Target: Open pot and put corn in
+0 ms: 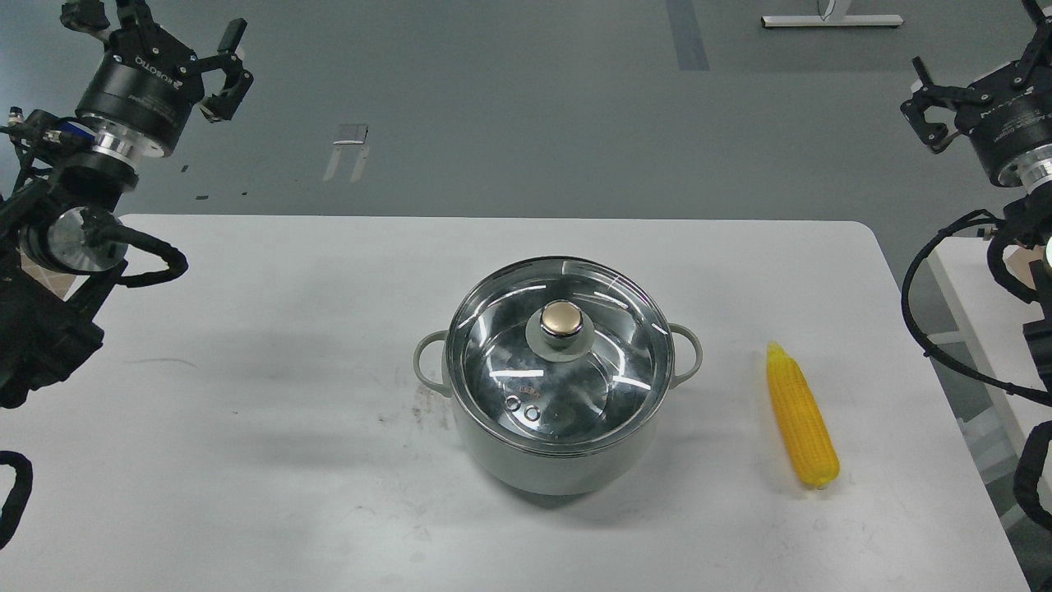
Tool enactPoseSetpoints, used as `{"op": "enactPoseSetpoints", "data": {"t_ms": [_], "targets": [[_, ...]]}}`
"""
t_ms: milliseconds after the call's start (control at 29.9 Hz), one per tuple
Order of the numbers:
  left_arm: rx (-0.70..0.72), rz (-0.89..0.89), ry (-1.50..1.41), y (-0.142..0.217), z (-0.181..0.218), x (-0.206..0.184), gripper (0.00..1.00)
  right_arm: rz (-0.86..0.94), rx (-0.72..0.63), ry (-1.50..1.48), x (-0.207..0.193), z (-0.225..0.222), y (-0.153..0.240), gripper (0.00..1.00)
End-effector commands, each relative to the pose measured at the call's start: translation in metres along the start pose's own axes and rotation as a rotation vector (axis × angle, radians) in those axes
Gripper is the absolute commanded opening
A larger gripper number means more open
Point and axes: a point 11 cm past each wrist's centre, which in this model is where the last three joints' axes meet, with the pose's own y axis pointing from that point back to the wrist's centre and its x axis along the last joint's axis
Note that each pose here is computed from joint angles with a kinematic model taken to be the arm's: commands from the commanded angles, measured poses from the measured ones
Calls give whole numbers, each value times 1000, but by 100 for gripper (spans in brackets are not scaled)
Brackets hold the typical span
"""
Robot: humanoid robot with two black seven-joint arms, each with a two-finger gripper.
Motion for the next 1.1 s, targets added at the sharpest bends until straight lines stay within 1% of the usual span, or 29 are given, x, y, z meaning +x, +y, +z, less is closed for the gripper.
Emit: {"op": "enactPoseSetpoints", "data": {"t_ms": [0,201,401,702,802,869,936,969,1003,1069], "targets": [[-3,0,0,0,0,0,98,3,3,9,2,-5,1,100],[4,8,-6,0,-1,1,98,-8,7,16,-1,-8,1,100],[-25,-4,-1,-5,8,-2,98,-8,5,12,-1,-6,2,100],[5,-24,-31,-3,3,-5,98,-28,6,11,-7,-5,0,100],[34,-73,-100,-5,1,-14,97,-28,6,11,-7,-5,0,100],[66,-139,-180,-7,2,-26,97,-27,5,11,-7,-5,0,100],[110,-237,-320,-10,-3,-50,97,-26,4,10,-6,-4,1,100],[116,-258,-360,-11,-4,-56,97,-26,4,10,-6,-4,1,100],[121,-306,-425,-13,-7,-70,96,-27,5,11,-7,-5,0,100],[126,-348,-475,-14,-10,-83,96,-28,6,12,-7,-5,0,100]]}}
